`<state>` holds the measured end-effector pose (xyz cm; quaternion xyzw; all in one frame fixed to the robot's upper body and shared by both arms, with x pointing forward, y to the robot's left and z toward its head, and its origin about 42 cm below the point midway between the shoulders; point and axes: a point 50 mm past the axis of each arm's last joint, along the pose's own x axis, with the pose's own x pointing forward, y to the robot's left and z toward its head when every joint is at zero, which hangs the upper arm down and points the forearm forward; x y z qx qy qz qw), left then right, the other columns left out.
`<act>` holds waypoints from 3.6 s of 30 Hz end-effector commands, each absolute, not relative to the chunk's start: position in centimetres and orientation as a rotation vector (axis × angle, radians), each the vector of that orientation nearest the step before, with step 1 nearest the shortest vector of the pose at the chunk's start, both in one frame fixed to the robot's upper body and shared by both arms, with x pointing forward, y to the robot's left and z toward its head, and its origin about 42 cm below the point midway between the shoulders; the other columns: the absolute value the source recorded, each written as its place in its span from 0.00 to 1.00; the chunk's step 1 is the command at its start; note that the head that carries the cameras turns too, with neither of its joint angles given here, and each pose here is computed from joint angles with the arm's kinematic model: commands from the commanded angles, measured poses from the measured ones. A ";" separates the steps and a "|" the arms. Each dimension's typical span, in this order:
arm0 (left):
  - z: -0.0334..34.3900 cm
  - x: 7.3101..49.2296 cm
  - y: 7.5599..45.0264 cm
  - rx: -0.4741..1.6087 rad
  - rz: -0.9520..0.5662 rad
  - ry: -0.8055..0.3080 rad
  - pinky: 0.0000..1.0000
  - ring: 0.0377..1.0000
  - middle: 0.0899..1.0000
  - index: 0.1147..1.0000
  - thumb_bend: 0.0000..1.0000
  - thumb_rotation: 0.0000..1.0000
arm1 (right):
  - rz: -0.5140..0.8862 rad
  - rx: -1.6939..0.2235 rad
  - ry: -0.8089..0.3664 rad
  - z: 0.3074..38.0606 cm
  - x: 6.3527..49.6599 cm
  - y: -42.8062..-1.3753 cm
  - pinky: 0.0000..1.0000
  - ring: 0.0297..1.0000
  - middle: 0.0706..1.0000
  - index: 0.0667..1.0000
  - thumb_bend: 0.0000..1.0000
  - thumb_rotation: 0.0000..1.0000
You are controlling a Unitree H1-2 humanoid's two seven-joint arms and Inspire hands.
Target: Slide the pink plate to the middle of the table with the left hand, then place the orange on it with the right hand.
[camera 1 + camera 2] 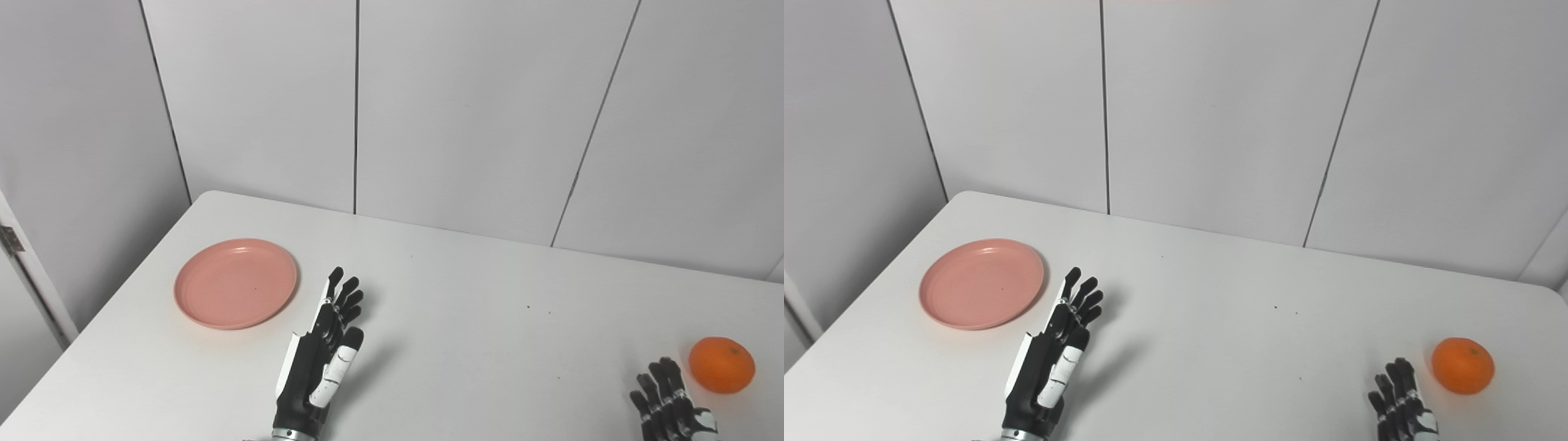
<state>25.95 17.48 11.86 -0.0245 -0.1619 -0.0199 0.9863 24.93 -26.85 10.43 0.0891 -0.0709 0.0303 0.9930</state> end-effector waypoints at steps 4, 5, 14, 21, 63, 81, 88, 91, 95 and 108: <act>5.2 23.3 17.1 -0.046 -0.010 -0.117 0.90 0.92 0.94 1.00 0.74 0.79 | 0.032 0.206 0.012 4.1 23.4 -28.5 1.00 1.00 1.00 1.00 0.79 1.00; 5.2 23.3 17.1 -0.047 -0.010 -0.118 0.90 0.91 0.94 1.00 0.74 0.79 | 0.032 0.205 0.013 4.1 23.4 -28.4 1.00 1.00 1.00 1.00 0.78 1.00; 5.4 23.1 18.2 -0.061 0.014 -0.129 0.89 0.91 0.93 1.00 0.73 0.76 | 0.043 0.209 0.005 4.5 22.7 -27.5 1.00 1.00 1.00 1.00 0.77 1.00; 8.1 23.6 18.9 -0.166 0.020 -0.128 0.96 0.94 0.96 1.00 0.79 0.79 | 0.051 0.215 -0.004 5.0 21.9 -27.2 1.00 1.00 1.00 1.00 0.84 1.00; 30.7 35.1 33.8 -0.133 -0.149 -0.285 0.99 0.96 0.95 0.98 1.00 0.98 | 0.059 0.225 -0.019 5.0 22.2 -25.6 1.00 1.00 1.00 0.99 0.87 1.00; 30.1 40.4 46.2 -0.108 -0.155 -0.246 0.97 0.92 0.93 1.00 1.00 1.00 | 0.055 0.221 -0.011 4.8 22.1 -25.7 1.00 1.00 1.00 0.99 0.85 1.00; 29.0 41.3 48.6 -0.144 -0.126 -0.243 0.95 0.90 0.90 1.00 1.00 0.97 | 0.051 0.221 -0.006 4.7 22.1 -25.7 1.00 1.00 1.00 0.99 0.86 1.00; 28.2 41.8 49.6 -0.168 -0.096 -0.255 0.97 0.94 0.93 1.00 1.00 0.97 | 0.051 0.219 -0.004 4.7 22.0 -25.8 1.00 1.00 1.00 0.99 0.86 1.00; 27.1 42.4 50.3 -0.212 -0.058 -0.256 0.97 0.93 0.92 1.00 1.00 0.95 | 0.052 0.222 -0.003 4.7 22.1 -25.9 1.00 1.00 1.00 0.98 0.85 1.00; 21.2 42.8 51.9 -0.265 0.077 -0.207 0.74 0.80 0.87 1.00 1.00 0.92 | 0.057 0.212 0.006 4.7 21.8 -26.1 1.00 1.00 1.00 0.99 0.85 1.00</act>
